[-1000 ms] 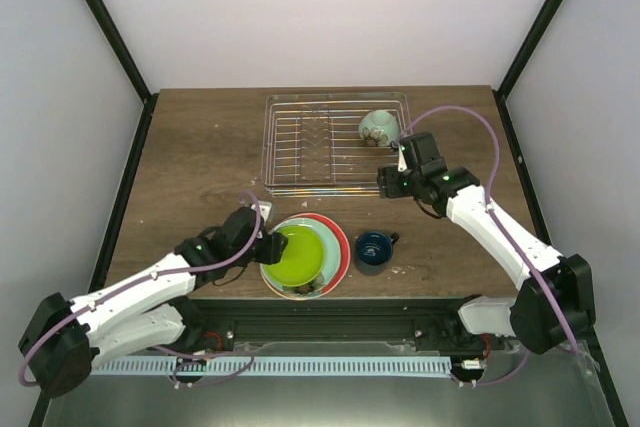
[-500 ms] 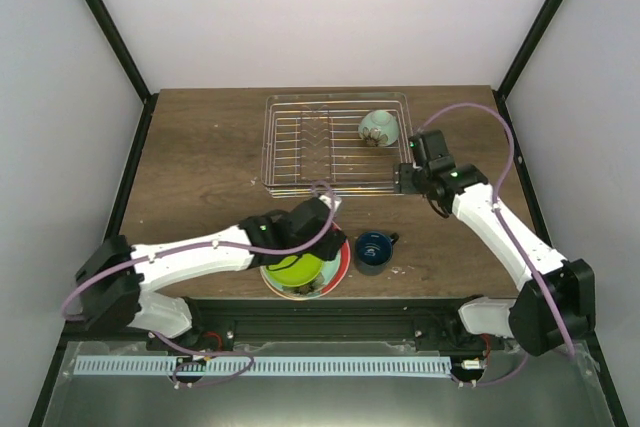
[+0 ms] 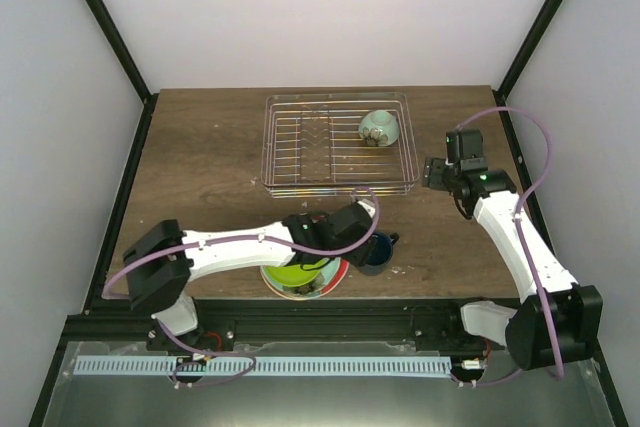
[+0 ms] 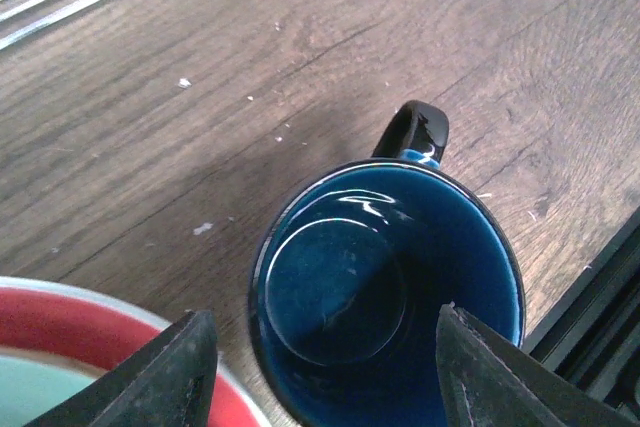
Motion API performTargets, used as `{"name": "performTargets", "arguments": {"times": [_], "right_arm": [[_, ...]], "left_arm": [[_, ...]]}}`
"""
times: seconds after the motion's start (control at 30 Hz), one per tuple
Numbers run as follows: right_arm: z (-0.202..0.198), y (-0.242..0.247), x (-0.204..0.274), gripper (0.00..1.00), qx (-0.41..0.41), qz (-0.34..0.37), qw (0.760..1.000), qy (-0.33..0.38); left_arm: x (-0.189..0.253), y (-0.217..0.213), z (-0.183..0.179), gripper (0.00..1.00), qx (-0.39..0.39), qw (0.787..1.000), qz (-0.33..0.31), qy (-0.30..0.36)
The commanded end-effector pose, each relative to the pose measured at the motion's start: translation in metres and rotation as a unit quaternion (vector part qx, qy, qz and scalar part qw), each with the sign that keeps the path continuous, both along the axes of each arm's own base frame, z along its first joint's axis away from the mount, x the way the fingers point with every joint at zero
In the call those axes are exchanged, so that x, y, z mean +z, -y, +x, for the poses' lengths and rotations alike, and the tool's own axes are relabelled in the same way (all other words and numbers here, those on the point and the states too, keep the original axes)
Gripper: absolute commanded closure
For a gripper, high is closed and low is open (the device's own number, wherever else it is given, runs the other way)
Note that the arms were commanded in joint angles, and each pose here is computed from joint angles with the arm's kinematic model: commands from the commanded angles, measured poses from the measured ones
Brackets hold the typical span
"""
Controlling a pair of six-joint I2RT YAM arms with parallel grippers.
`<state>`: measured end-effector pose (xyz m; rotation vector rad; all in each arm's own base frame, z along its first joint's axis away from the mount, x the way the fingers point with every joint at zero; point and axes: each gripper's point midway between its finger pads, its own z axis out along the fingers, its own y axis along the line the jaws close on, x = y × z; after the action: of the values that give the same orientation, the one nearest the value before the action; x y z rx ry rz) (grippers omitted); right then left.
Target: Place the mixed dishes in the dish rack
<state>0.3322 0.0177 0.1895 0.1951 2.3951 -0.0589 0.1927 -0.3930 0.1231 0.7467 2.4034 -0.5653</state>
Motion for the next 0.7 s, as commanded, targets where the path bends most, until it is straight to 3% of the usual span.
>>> {"name": "performTargets", "arguments": {"times": [0.0,0.1,0.27,0.47,0.67], "right_arm": [[0.000,-0.002,0.001,0.19,0.007,0.011,1.000,0.005],[0.000,-0.003,0.001,0.19,0.010,0.012,1.000,0.006],[0.000,-0.004,0.004,0.17,0.013,0.014,1.000,0.012],[0.000,-0.006,0.005,0.15,0.020,0.017,1.000,0.013],[0.001,-0.007,0.006,0.07,0.024,0.018,0.999,0.016]], "left_arm": [[-0.017,0.010,-0.004,0.38,-0.010,1.000,0.026,-0.006],[-0.027,0.012,-0.005,0.39,-0.009,0.999,0.034,-0.015],[-0.035,0.012,-0.005,0.53,-0.007,0.999,0.043,-0.019],[-0.040,0.015,-0.006,0.79,-0.010,0.999,0.046,-0.025],[-0.041,0.020,-0.007,1.00,-0.016,0.999,0.040,-0.030]]}}
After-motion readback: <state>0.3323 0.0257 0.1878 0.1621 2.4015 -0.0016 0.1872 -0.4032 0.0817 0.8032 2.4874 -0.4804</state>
